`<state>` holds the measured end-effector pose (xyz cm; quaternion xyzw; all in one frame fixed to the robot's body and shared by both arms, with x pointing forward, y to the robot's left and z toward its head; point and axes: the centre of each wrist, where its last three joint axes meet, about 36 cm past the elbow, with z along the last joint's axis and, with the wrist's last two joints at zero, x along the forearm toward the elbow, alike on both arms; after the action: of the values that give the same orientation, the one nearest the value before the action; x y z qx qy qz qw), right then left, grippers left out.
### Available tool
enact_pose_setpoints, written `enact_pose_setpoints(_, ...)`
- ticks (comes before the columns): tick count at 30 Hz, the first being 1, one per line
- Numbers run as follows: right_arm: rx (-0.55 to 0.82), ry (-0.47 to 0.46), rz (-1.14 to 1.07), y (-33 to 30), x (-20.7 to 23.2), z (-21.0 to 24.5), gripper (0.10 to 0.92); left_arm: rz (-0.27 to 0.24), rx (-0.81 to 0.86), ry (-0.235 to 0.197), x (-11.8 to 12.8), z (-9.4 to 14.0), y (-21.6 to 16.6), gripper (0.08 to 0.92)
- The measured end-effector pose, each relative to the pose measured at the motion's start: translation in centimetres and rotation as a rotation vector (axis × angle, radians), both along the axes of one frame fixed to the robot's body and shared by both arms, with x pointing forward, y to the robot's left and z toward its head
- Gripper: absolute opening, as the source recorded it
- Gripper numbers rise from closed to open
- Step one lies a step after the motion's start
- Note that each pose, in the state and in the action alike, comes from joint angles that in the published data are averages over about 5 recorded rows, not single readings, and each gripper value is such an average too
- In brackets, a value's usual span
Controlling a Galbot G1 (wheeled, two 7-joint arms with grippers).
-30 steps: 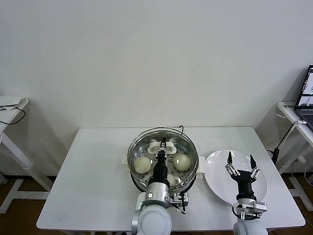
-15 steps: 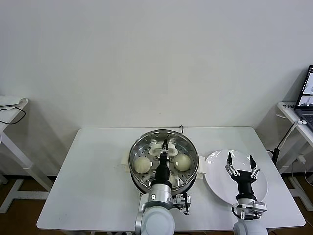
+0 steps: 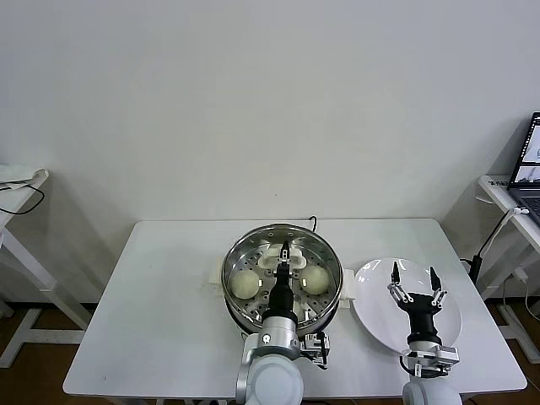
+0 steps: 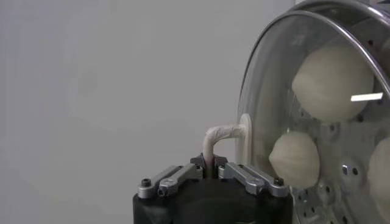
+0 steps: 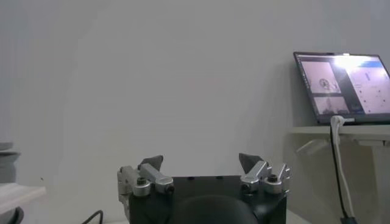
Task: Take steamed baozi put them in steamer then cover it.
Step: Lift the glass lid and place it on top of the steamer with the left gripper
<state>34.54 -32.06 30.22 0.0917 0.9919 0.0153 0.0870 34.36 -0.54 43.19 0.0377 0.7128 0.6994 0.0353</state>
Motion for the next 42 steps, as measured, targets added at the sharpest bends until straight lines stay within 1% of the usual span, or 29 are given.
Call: enact_pose_setpoints(42,-0.012,-0.001,0.023,0.3,0.4,0.1,0.823,-0.007,0.01,-0.002,-0.2,-1.1,0.3,0.186)
